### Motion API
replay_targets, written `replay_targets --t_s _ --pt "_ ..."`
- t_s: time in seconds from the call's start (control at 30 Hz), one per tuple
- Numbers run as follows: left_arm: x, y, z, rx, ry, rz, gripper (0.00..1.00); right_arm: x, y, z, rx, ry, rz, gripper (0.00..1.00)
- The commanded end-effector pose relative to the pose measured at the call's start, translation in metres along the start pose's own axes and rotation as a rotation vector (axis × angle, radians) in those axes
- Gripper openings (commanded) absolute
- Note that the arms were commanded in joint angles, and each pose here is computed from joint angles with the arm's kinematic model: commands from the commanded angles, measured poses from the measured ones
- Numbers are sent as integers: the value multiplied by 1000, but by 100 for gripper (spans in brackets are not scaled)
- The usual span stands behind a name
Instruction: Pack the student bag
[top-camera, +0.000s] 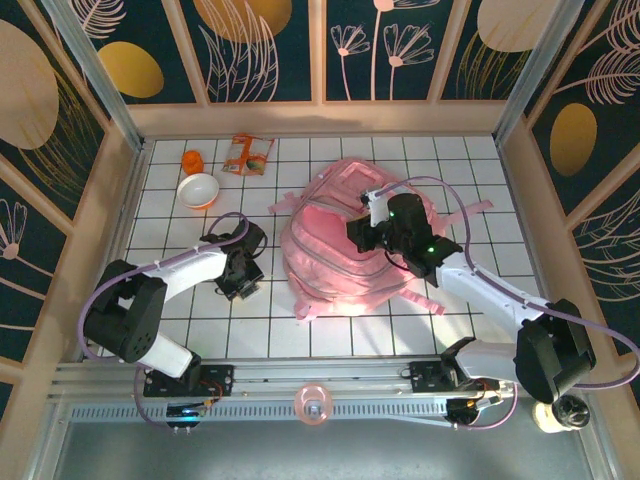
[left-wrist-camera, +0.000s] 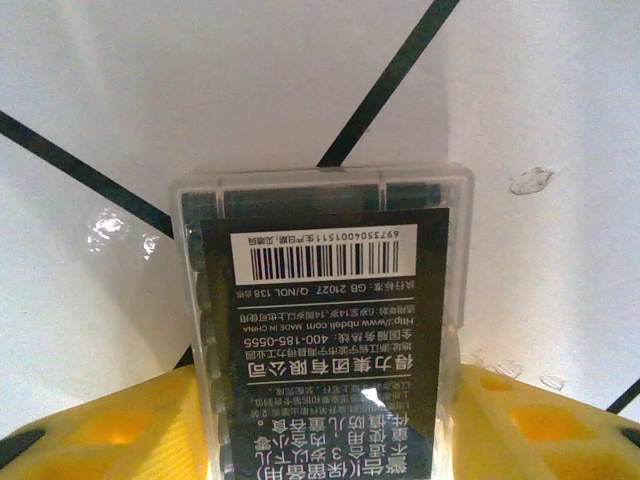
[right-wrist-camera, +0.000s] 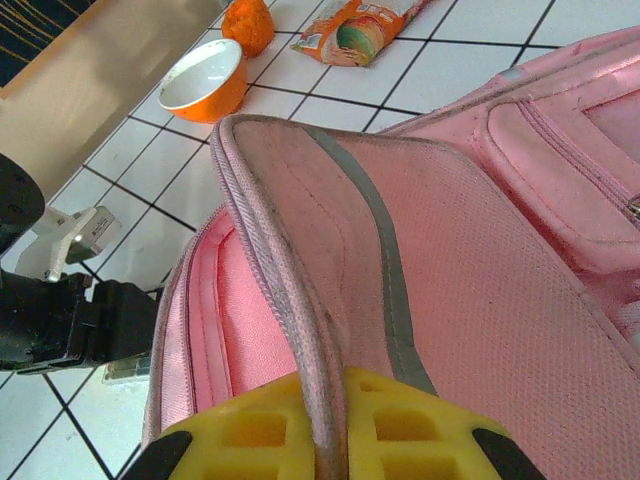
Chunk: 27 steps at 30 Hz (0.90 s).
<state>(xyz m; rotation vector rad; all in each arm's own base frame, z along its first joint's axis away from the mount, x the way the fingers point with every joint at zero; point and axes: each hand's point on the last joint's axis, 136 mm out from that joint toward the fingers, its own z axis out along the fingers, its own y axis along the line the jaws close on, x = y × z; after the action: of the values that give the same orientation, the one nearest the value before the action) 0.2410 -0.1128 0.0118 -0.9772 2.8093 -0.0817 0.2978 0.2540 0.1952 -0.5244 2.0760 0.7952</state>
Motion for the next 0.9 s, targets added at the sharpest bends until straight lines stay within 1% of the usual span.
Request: replay_targets --t_s 0.0,0.17,0.3,0.43,0.67,0.7,0.77,0.87 --pt "8 -2 2 26 43 -40 51 -34 19 -3 -58 -93 -42 0" --pt "7 -14 -22 112 43 -90 47 -36 20 -6 -59 -99 -47 0" --pt "0 -33 -57 238 24 -128 45 -36 21 -8 -62 -99 -43 0" --pt "-4 -59 -94 367 6 -135 44 -35 21 -8 -60 -98 -42 0" --pt "11 -118 -151 617 35 -121 42 -41 22 -10 -56 -110 -32 0" --pt "14 -124 -153 634 44 -112 42 -43 23 -11 -60 -112 -28 0" --pt "19 -142 -170 693 51 -85 42 -45 25 -11 -69 -111 -29 0" --pt "29 -159 -175 727 75 -49 42 -49 28 -12 -80 -113 -31 0"
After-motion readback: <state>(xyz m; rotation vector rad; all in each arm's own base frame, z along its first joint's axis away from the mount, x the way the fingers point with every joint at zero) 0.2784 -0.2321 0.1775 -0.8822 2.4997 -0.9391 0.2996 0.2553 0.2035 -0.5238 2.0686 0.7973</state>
